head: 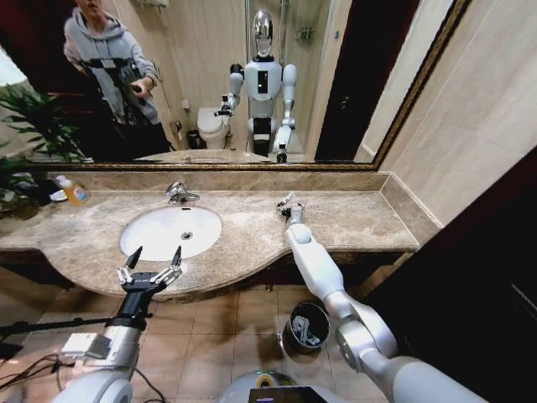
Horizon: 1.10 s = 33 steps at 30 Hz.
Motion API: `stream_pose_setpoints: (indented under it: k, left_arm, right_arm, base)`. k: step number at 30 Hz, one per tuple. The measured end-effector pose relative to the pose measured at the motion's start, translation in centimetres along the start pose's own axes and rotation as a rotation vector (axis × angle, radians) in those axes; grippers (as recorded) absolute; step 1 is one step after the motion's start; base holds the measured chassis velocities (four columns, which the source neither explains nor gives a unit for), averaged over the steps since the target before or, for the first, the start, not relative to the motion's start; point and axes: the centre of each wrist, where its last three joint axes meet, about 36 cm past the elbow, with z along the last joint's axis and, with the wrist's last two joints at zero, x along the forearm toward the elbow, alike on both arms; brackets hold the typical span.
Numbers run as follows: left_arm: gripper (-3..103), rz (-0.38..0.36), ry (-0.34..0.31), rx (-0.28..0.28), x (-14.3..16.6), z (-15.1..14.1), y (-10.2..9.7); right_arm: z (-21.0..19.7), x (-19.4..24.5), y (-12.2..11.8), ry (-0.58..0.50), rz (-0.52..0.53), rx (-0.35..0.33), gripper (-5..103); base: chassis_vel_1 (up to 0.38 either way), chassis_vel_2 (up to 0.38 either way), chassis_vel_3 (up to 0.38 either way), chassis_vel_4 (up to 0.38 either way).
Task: Pick up the trash from the sink and place it in the trash bin.
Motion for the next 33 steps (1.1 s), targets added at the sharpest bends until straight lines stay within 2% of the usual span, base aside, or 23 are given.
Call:
stream_pose_setpoints:
  k: [1,4,10,13,14,17,18,19,21,24,25,26,33]
  left_arm:
    - [100,0.000,0.000,0.000,0.0,0.0,0.0]
    - [100,0.000,0.000,0.000,0.0,0.0,0.0]
    - [100,0.000,0.000,0.000,0.0,0.0,0.0]
    - [100,0.000,0.000,0.000,0.0,0.0,0.0]
    - [100,0.000,0.000,0.000,0.0,0.0,0.0]
    - [100,0.000,0.000,0.000,0.0,0.0,0.0]
    - [100,0.000,0.000,0.000,0.0,0.0,0.0]
    - [100,0.000,0.000,0.000,0.0,0.0,0.0]
    - [100,0.000,0.000,0.000,0.0,0.0,0.0]
    - [100,0.000,0.000,0.000,0.0,0.0,0.0]
    - [100,0.000,0.000,0.000,0.0,0.0,0.0]
    - [100,0.000,0.000,0.000,0.0,0.0,0.0]
    - [100,0.000,0.000,0.000,0.0,0.0,0.0]
  right_arm:
    - [-0.1,-0.1,0.0,-0.004,-0.003,0.004,84]
    - [-0.4,-0.4,0.1,-0.006,-0.005,0.009,74]
    - [-0.2,-1.1,0.4,0.004,-0.009,0.011,71]
    - [0.0,-1.2,0.2,0.007,-0.016,0.012,60]
    - [0.0,-1.2,0.2,0.007,-0.016,0.012,60]
    - [0.3,-1.1,-0.1,0.010,-0.016,0.011,45]
    - [0.3,-1.1,-0.1,0.010,-0.016,0.011,45]
    - [0.5,-1.0,-0.2,0.010,-0.015,0.011,39]
    - [0.7,-0.9,-0.4,0.011,-0.014,0.011,39]
    - [1.1,-0.6,-0.9,0.010,-0.013,0.013,23]
    - [1.1,-0.6,-0.9,0.010,-0.013,0.013,23]
    - [1.2,-0.6,-1.2,0.009,-0.012,0.014,19]
    - [1.2,-0.1,-2.3,0.006,-0.005,0.001,17]
  base:
    - [0.000,0.000,0.000,0.000]
    - [0.000,0.000,0.000,0.000]
    - [0.000,0.000,0.000,0.000]
    - [0.000,0.000,0.000,0.000]
    - [0.000,0.000,0.000,0.000]
    - [0.000,0.000,0.000,0.000]
    - [0.000,0.000,0.000,0.000]
    - [0.000,0.000,0.000,0.000]
    - [0.000,0.000,0.000,0.000]
    - [0.000,0.000,0.000,0.000]
    - [0.000,0.000,0.000,0.000]
    - [0.000,0.000,0.000,0.000]
    - [0.000,0.000,0.000,0.000]
